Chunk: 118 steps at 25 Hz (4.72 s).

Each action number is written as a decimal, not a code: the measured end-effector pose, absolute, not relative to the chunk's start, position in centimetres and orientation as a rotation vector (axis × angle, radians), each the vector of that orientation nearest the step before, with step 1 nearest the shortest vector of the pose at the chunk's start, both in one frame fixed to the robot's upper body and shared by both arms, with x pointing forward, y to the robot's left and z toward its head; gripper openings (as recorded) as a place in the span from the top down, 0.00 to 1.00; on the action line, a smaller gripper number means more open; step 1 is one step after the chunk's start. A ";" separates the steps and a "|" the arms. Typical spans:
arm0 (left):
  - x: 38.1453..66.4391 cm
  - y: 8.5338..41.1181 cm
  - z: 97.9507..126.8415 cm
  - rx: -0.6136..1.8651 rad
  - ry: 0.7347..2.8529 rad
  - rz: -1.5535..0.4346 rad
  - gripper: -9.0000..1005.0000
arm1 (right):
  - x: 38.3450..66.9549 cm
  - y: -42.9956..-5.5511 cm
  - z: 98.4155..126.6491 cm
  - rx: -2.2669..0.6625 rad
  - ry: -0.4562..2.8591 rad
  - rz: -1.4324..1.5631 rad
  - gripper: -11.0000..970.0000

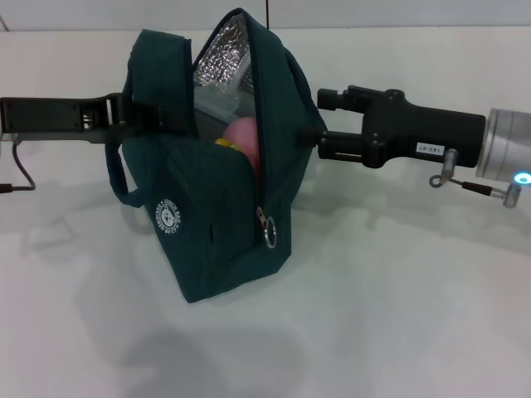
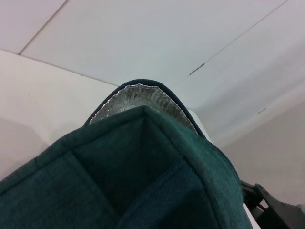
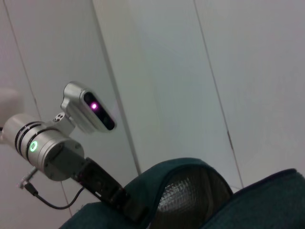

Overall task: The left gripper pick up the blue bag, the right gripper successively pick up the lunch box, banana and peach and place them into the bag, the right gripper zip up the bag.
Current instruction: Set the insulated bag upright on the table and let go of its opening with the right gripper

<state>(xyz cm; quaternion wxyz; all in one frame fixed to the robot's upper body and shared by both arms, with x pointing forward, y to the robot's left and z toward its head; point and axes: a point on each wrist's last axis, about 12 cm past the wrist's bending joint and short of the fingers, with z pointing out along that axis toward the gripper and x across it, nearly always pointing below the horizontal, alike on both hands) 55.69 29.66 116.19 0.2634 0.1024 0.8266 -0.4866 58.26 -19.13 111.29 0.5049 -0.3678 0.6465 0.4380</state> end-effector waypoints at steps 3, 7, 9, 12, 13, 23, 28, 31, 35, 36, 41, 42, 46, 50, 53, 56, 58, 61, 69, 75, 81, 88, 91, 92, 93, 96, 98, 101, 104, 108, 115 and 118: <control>55.7 29.7 116.2 0.277 2.235 -1.316 0.96 | 58.3 -18.7 111.3 -0.909 1.566 1.063 0.25; 55.7 29.7 116.2 0.276 2.235 -1.316 0.96 | 58.3 -18.1 111.2 -0.932 1.566 1.073 0.26; 55.7 29.7 116.2 0.276 2.235 -1.316 0.96 | 58.3 -17.8 111.3 -0.943 1.565 1.077 0.26; 55.7 29.7 116.2 0.275 2.235 -1.316 0.96 | 58.3 -17.6 111.2 -0.952 1.566 1.080 0.27; 55.7 29.7 116.2 0.275 2.235 -1.316 0.96 | 58.3 -17.5 111.2 -0.952 1.568 1.079 0.28; 55.7 29.7 116.2 0.276 2.235 -1.316 0.96 | 58.2 -17.2 111.2 -0.968 1.561 1.069 0.45; 55.7 29.7 116.2 0.276 2.235 -1.316 0.96 | 58.1 -17.3 111.3 -0.973 1.547 1.070 0.53; 55.7 29.7 116.2 0.276 2.235 -1.316 0.96 | 58.0 -17.3 111.5 -0.981 1.529 1.066 0.55; 55.7 29.7 116.2 0.276 2.235 -1.317 0.96 | 57.9 -17.4 111.6 -0.984 1.524 1.066 0.57; 55.7 29.7 116.2 0.276 2.235 -1.317 0.96 | 57.9 -17.4 111.6 -0.985 1.523 1.066 0.58; 55.7 29.7 116.2 0.277 2.235 -1.317 0.96 | 57.8 -17.3 111.5 -0.991 1.525 1.072 0.60; 55.7 29.7 116.2 0.277 2.235 -1.317 0.96 | 57.8 -17.3 111.5 -0.992 1.525 1.073 0.61; 55.7 29.7 116.2 0.277 2.236 -1.318 0.96 | 57.6 -17.2 111.5 -1.002 1.516 1.088 0.64; 55.7 29.6 116.2 0.279 2.233 -1.321 0.96 | 57.4 -16.9 111.8 -1.025 1.493 1.107 0.70; 55.7 29.6 116.3 0.281 2.228 -1.326 0.96 | 57.3 -16.7 112.0 -1.045 1.476 1.108 0.72; 55.7 29.5 116.3 0.283 2.227 -1.326 0.96 | 57.1 -16.7 112.1 -1.056 1.466 1.105 0.75; 55.7 29.5 116.3 0.287 2.227 -1.327 0.96 | 57.0 -16.8 112.3 -1.076 1.457 1.093 0.76; 55.6 29.3 116.4 0.304 2.222 -1.339 0.96 | 56.5 -17.2 112.3 -1.123 1.458 1.061 0.78; 55.5 28.0 116.2 0.357 2.219 -1.375 0.96 | 55.9 -18.6 112.4 -1.149 1.467 1.000 0.80; 55.7 26.8 116.5 0.406 2.205 -1.399 0.96 | 55.7 -19.8 113.1 -1.133 1.442 0.961 0.81; 56.5 25.5 116.6 0.446 2.179 -1.431 0.96 | 55.4 -20.7 113.9 -1.125 1.413 0.925 0.82; 57.4 24.1 115.9 0.460 2.168 -1.467 0.96 | 54.7 -23.4 115.1 -1.105 1.374 0.870 0.83; 57.5 23.8 115.4 0.451 2.170 -1.473 0.96 | 54.1 -24.7 115.5 -1.095 1.365 0.862 0.83; 57.5 23.8 115.1 0.446 2.170 -1.474 0.96 | 53.9 -25.0 115.5 -1.096 1.365 0.865 0.83; 57.5 23.7 114.9 0.443 2.171 -1.475 0.96 | 53.7 -25.2 115.4 -1.096 1.367 0.865 0.83; 57.3 23.7 114.2 0.428 2.173 -1.480 0.96 | 53.1 -25.9 115.0 -1.112 1.383 0.877 0.83; 57.3 23.7 114.0 0.426 2.171 -1.478 0.96 | 52.8 -26.0 114.6 -1.133 1.385 0.885 0.83; 57.2 23.8 113.9 0.424 2.169 -1.475 0.96 | 52.4 -26.1 114.0 -1.137 1.393 0.902 0.83; 57.1 23.9 113.8 0.425 2.173 -1.471 0.96 | 52.2 -26.2 113.3 -1.111 1.396 0.917 0.84; 56.6 24.2 113.0 0.413 2.184 -1.479 0.96 | 52.0 -26.2 112.9 -1.101 1.390 0.926 0.84; 55.9 24.8 112.2 0.386 2.182 -1.488 0.96 | 52.0 -26.4 112.7 -1.076 1.386 0.921 0.84; 55.6 25.6 112.2 0.346 2.136 -1.498 0.96 | 51.9 -26.8 112.6 -1.055 1.383 0.914 0.84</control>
